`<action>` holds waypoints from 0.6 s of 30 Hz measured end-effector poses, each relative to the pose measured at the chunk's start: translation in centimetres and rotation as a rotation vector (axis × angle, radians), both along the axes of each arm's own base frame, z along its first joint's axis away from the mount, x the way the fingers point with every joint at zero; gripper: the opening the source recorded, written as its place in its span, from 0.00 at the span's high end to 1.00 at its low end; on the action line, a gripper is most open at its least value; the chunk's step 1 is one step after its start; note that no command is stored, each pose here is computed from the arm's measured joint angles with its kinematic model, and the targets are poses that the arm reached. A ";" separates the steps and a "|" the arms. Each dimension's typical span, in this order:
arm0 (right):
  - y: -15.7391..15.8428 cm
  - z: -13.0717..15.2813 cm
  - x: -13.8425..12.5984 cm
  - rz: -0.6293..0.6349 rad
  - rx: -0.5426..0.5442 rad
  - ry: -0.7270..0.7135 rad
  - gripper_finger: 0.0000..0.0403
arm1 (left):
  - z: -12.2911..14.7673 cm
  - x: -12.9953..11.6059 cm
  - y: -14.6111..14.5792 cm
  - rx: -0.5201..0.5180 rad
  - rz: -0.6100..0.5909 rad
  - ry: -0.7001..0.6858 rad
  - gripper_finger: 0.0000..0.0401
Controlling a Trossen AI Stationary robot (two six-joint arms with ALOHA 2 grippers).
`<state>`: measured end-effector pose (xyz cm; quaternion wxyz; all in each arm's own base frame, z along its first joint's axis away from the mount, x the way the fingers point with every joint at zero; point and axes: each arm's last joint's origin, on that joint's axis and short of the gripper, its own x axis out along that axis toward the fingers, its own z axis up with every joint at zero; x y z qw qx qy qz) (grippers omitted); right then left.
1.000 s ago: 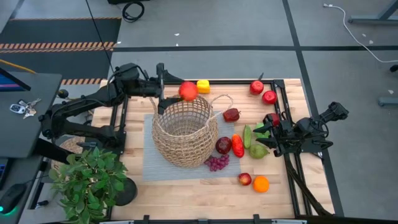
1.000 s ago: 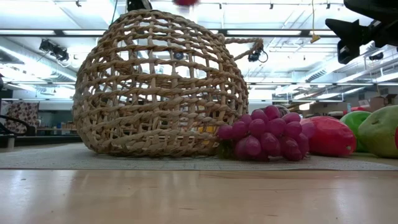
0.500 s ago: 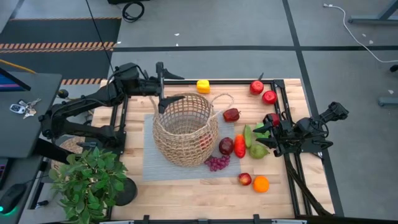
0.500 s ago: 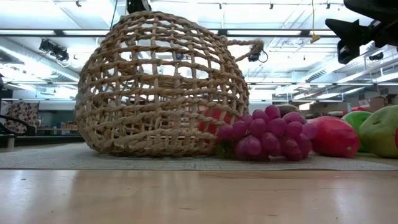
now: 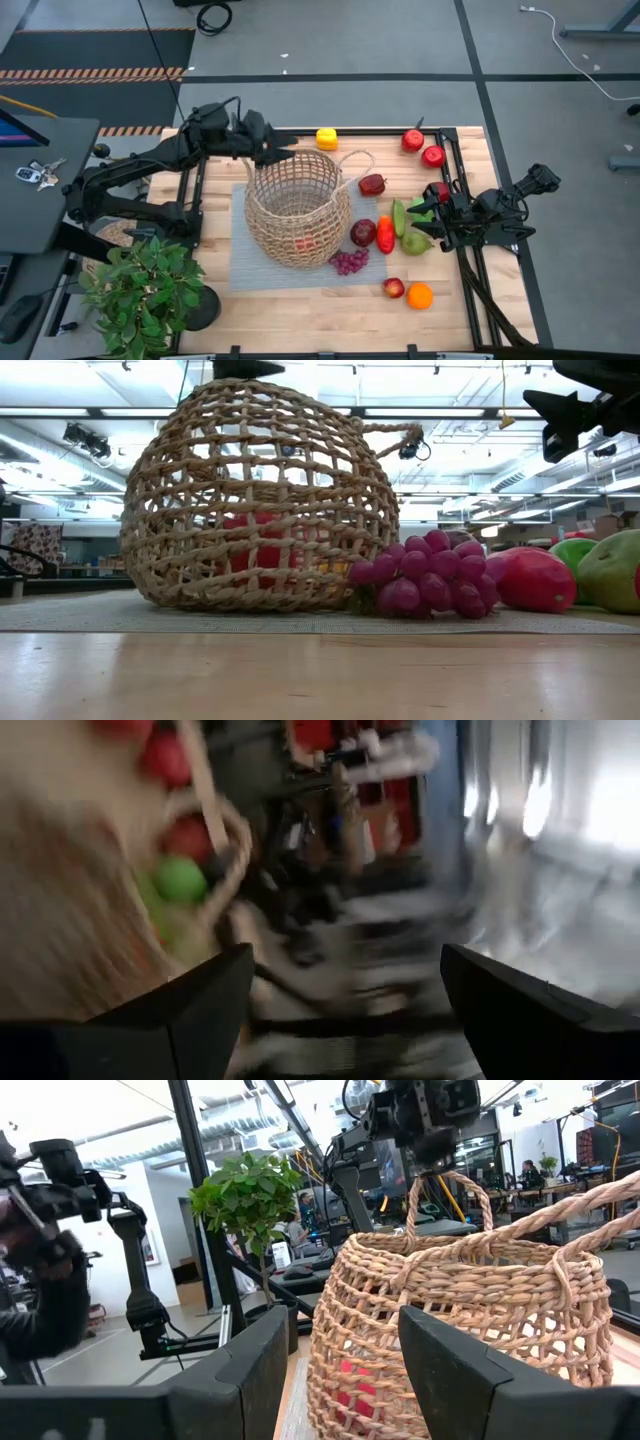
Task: Build produce basket
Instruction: Put the bell pepper into the brown basket
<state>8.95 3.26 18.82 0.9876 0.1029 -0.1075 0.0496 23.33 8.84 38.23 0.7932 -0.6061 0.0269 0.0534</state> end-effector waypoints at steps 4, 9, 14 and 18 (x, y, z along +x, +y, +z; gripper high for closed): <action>0.0 0.0 0.0 0.000 0.000 0.000 0.51 | 0.0 0.0 0.0 0.467 -0.050 0.022 0.18; 0.0 0.0 0.0 0.000 0.000 0.000 0.51 | 0.0 0.0 0.0 0.964 -0.103 0.048 0.18; 0.0 0.0 0.0 0.000 0.000 0.000 0.51 | 0.0 0.0 0.0 1.374 -0.146 0.069 0.18; 0.0 0.0 0.0 0.000 0.000 0.000 0.51 | 0.1 0.1 -0.2 1.332 -0.143 0.052 0.18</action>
